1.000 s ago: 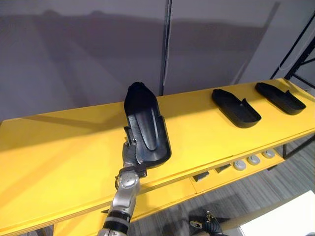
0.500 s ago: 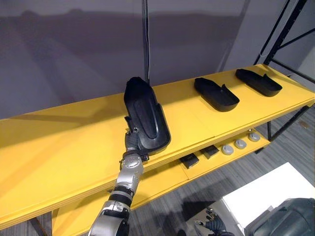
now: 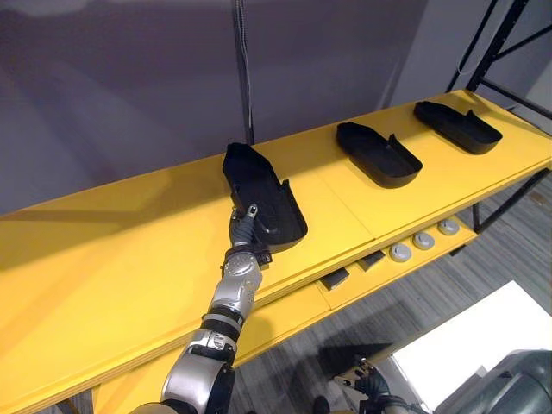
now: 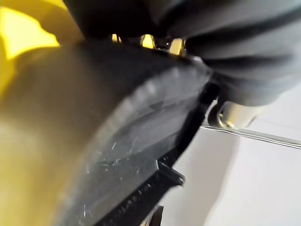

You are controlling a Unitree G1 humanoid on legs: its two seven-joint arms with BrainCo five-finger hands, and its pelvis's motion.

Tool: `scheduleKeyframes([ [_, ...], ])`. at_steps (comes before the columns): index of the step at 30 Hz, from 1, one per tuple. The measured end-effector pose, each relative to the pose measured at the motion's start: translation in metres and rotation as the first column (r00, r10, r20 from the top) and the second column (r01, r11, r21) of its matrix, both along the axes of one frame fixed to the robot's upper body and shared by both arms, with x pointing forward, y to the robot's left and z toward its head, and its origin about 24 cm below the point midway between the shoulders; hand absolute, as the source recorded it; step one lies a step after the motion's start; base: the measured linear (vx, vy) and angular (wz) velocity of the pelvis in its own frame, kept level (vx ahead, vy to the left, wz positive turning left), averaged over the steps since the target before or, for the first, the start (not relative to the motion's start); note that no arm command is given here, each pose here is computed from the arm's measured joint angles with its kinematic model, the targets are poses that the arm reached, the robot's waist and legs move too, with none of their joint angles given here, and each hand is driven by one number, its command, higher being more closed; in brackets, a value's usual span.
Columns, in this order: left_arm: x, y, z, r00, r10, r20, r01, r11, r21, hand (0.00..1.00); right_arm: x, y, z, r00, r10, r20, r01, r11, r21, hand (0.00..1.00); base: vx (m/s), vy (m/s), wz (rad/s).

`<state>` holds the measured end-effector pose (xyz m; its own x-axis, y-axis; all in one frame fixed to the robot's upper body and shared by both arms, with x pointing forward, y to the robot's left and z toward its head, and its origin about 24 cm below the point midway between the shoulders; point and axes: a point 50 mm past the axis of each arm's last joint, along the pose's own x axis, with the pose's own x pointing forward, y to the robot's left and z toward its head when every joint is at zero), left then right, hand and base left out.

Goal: Walk over and take plastic housings, then place them on the shelf

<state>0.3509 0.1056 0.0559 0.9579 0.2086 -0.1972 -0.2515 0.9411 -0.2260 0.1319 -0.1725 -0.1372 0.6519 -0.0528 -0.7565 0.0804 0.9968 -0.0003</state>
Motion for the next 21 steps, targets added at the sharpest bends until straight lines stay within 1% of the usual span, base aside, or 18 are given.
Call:
scheduleKeyframes([
  [10,0.000,0.000,0.000,1.000,0.017,-0.004,-0.017,0.999,-0.038,0.00,0.001,-0.001,0.000,1.000,-0.004,-0.001,0.004,1.000,0.000,0.00,-0.06,0.000,0.00],
  [17,-0.010,0.006,0.010,0.995,0.077,0.063,-0.073,0.995,-0.068,0.00,0.000,0.000,0.000,1.000,-0.003,-0.002,0.003,1.000,0.000,0.00,0.00,0.000,0.00],
  [19,-0.013,0.011,0.015,0.991,0.092,0.099,-0.088,0.995,-0.039,0.00,-0.001,0.000,0.000,1.000,-0.005,-0.006,0.005,1.000,-0.001,0.00,0.00,0.000,0.00],
  [21,-0.019,0.016,0.028,0.977,0.114,0.181,-0.122,0.992,0.033,0.00,-0.003,-0.001,-0.001,1.000,-0.008,-0.011,0.008,1.000,-0.003,0.00,-0.04,0.006,0.02],
])
